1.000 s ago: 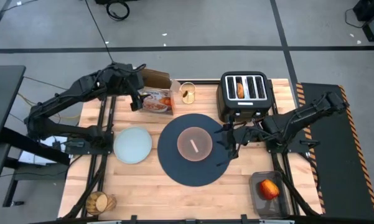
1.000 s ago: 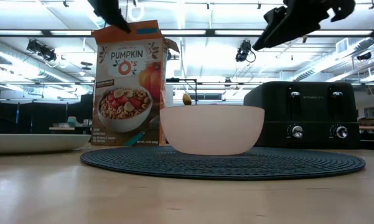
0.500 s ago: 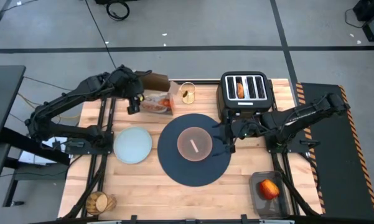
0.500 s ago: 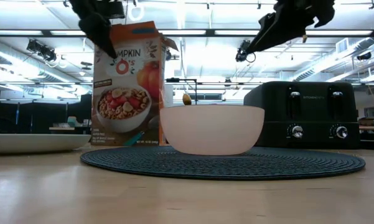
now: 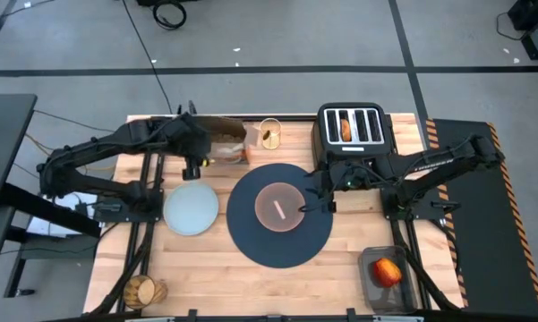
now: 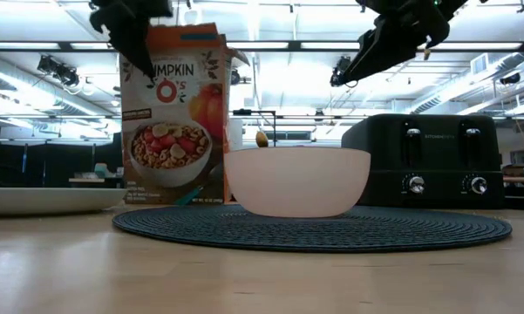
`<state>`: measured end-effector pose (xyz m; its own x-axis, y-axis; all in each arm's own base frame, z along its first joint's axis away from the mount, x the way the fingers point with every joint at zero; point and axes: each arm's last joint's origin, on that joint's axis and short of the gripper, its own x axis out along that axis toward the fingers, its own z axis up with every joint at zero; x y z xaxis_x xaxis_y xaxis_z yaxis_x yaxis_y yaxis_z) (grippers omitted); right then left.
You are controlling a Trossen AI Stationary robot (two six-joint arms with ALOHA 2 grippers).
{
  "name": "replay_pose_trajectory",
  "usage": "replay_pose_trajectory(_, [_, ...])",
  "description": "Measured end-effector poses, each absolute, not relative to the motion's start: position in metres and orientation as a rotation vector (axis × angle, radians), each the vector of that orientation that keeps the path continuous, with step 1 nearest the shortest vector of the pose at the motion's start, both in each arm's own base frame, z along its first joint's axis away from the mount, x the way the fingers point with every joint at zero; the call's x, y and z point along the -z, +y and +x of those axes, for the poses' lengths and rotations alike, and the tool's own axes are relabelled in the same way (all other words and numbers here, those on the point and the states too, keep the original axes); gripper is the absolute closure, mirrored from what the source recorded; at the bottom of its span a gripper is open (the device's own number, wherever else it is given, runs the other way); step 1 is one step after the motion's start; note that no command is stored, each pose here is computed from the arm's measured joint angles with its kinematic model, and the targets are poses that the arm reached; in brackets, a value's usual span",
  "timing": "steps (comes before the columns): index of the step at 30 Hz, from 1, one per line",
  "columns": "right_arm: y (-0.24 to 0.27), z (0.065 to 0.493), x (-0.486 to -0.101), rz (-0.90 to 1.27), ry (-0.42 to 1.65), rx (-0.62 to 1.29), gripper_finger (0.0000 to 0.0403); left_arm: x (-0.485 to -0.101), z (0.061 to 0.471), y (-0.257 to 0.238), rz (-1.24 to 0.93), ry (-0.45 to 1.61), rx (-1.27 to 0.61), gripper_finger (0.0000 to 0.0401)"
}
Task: Arrange a breakfast setting
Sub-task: Pour the cereal into the orange bowl
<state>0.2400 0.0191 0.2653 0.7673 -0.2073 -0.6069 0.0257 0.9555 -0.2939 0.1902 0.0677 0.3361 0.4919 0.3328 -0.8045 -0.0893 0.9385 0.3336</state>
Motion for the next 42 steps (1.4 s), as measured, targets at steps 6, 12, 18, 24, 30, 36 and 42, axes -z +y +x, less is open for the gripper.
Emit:
replay_pose_trajectory(6, [0.012, 0.243, -0.268, -0.304, 0.66, 0.127, 0.0209, -0.342, 0.202, 0.052, 0.378, 0.948, -0.239, 0.0207])
replay_pose_trajectory(12, [0.009, 0.246, -0.27, -0.315, 0.624, 0.075, 0.021, -0.333, 0.211, 0.062, 0.329, 0.986, -0.29, 0.0209])
replay_pose_trajectory(18, [0.008, 0.252, -0.267, -0.31, 0.621, 0.063, 0.021, -0.327, 0.224, 0.067, 0.345, 0.984, -0.292, 0.0244])
replay_pose_trajectory(24, [0.008, 0.266, -0.257, -0.306, 0.61, 0.073, 0.0211, -0.327, 0.225, 0.067, 0.343, 0.979, -0.296, 0.0307])
replay_pose_trajectory(30, [0.0, 0.281, -0.255, -0.308, 0.535, 0.175, 0.0196, -0.328, 0.223, 0.067, 0.349, 0.987, -0.318, 0.0383])
replay_pose_trajectory(36, [-0.012, 0.287, -0.258, -0.286, 0.474, 0.223, 0.0156, -0.329, 0.222, 0.067, 0.381, 1.001, -0.37, 0.0393])
replay_pose_trajectory(42, [-0.03, 0.29, -0.262, -0.231, 0.418, 0.276, 0.0107, -0.356, 0.217, 0.057, 0.414, 0.904, -0.37, 0.0394])
